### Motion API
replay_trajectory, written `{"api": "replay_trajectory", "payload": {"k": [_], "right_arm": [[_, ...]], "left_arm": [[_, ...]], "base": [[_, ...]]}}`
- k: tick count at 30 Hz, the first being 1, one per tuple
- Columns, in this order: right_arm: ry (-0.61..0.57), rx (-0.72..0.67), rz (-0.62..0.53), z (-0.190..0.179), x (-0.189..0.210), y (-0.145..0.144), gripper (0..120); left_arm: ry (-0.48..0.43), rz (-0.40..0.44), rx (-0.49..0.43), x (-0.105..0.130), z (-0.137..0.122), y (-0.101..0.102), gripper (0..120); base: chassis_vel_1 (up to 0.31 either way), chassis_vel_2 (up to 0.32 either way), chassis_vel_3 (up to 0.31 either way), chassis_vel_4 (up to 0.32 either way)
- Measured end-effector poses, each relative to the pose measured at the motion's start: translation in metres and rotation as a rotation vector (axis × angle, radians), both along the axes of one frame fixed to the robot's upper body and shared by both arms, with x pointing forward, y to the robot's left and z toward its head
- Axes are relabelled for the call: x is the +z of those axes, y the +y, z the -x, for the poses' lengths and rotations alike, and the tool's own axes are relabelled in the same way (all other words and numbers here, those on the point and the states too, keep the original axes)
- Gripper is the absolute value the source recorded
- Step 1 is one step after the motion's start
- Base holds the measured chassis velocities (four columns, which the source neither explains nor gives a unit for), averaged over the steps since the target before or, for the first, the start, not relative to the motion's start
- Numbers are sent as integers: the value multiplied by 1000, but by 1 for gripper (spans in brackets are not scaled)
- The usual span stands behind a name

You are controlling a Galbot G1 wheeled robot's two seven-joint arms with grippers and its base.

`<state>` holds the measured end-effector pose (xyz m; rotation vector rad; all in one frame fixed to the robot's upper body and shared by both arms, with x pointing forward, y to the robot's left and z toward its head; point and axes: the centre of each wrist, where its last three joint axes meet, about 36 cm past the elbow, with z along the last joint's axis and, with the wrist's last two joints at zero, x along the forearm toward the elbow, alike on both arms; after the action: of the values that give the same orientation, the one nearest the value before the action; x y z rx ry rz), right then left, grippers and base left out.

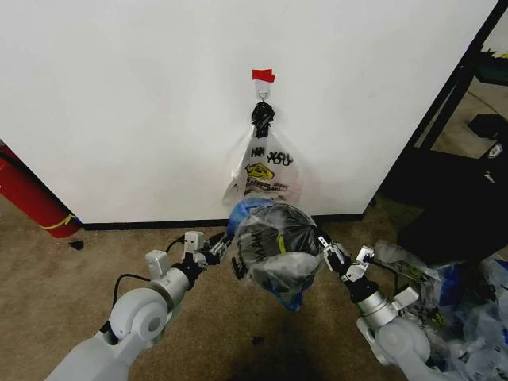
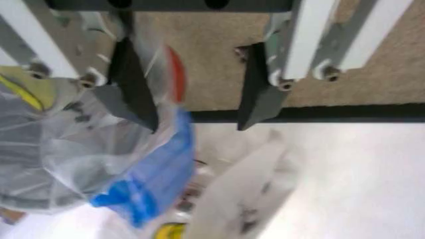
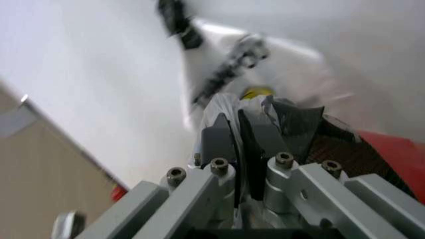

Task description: Pick up the garbage bag from the wall and place it over the trash bin.

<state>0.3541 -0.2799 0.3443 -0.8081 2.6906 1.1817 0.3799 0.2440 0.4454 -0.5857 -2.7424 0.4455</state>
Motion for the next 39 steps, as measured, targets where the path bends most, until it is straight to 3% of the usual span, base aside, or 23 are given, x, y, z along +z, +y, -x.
{"api": "replay_trajectory", "payload": {"k": [4, 12, 22, 29, 39], "right_arm": [[48, -66, -14, 2, -16, -3, 0], [39, -50, -33, 1, -32, -7, 0], [18, 16, -148, 3, -50, 8, 0], [74, -10, -187, 2, -68, 15, 0], [195, -216, -75, 2, -104, -46, 0]], "left_arm": [[134, -120, 97, -20, 17, -7, 72], [269, -165, 118, -65, 65, -34, 98], [285, -198, 164, -76, 64, -38, 100], [291, -222, 187, -83, 60, -36, 100], [276, -236, 170, -84, 60, -43, 100]], "base": [[0, 0, 0, 0], [0, 0, 0, 0], [0, 0, 0, 0], [0, 0, 0, 0], [0, 0, 0, 0]]}}
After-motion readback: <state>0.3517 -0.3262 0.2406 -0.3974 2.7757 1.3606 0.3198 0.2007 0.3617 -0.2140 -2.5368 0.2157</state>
